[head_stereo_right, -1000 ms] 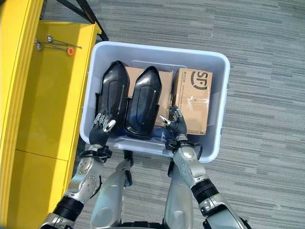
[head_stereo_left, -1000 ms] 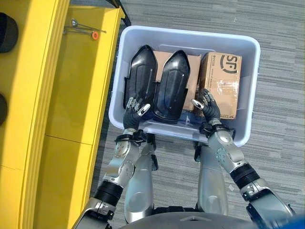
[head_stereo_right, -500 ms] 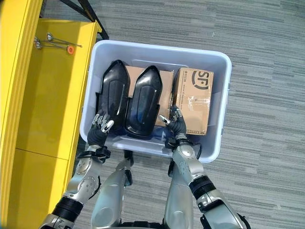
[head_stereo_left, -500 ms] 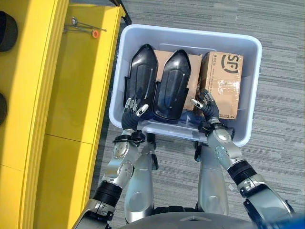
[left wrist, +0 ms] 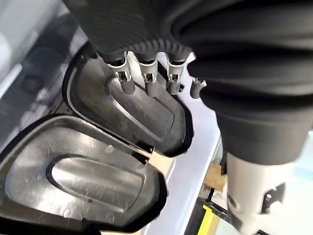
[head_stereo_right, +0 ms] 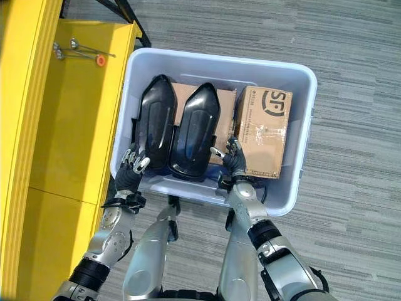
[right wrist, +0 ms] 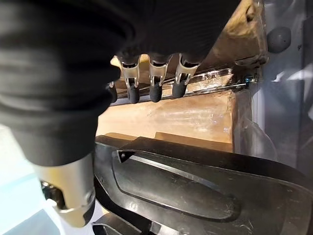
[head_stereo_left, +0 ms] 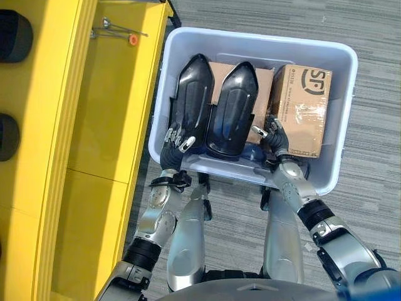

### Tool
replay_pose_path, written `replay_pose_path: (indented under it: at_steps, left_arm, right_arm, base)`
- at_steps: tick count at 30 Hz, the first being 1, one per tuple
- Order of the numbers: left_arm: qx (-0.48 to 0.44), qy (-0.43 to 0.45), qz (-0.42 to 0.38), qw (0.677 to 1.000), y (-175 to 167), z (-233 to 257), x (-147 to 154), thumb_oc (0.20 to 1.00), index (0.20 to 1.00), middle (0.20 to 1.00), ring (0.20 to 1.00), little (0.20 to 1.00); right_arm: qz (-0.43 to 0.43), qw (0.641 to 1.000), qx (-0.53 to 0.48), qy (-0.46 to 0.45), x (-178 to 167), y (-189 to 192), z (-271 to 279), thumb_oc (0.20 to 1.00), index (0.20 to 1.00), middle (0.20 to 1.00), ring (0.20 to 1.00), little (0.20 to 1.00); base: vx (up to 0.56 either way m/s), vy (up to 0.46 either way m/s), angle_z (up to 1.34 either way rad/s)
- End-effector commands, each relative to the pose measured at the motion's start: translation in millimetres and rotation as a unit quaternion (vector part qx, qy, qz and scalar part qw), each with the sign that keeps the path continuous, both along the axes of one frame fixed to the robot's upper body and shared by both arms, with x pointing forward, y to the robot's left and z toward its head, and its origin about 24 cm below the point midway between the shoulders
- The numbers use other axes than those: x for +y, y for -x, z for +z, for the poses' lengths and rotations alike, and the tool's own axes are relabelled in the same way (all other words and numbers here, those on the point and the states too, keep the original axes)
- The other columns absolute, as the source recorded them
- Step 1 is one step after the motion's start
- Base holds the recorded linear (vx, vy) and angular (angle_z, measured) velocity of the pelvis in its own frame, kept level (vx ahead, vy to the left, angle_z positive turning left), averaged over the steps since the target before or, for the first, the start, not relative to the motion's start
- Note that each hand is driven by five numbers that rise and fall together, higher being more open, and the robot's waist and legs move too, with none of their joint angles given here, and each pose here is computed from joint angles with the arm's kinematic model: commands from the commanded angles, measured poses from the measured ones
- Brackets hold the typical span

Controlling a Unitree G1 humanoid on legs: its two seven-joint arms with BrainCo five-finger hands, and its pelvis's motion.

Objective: Move parts from the plastic box to the shelf.

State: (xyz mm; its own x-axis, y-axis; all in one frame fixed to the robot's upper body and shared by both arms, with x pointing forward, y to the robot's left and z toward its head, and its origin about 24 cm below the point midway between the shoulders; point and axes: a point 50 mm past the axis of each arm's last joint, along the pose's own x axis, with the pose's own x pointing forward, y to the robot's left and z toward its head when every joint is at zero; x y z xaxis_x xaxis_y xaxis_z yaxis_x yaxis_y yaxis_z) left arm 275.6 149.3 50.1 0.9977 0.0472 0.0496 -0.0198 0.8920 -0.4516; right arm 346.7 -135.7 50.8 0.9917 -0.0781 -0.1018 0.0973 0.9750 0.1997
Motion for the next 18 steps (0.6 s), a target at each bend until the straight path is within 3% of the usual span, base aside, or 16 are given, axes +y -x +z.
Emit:
replay_pose_path:
  at_steps: [1, 18]
  left_arm:
    - [-0.071, -0.01, -0.012, 0.997, 4.6, 26.8, 8.3, 1.0, 1.0, 1.0, 1.0, 1.0]
    - [-0.07, -0.011, -0.03, 0.997, 4.5, 26.3, 2.1, 1.0, 1.0, 1.0, 1.0, 1.0]
  right_arm:
    - [-0.001, 0.999, -0.037, -0.021, 17.7, -16.3, 26.4, 1.0, 1.0, 1.0, 1.0, 1.0]
    - [-0.043, 0.999, 0.02, 0.024, 11.1, -35.3, 23.3, 1.0, 1.0, 1.0, 1.0, 1.0]
  base:
    - [0.0, 0.0, 0.0]
    - [0.0, 0.017, 0.02]
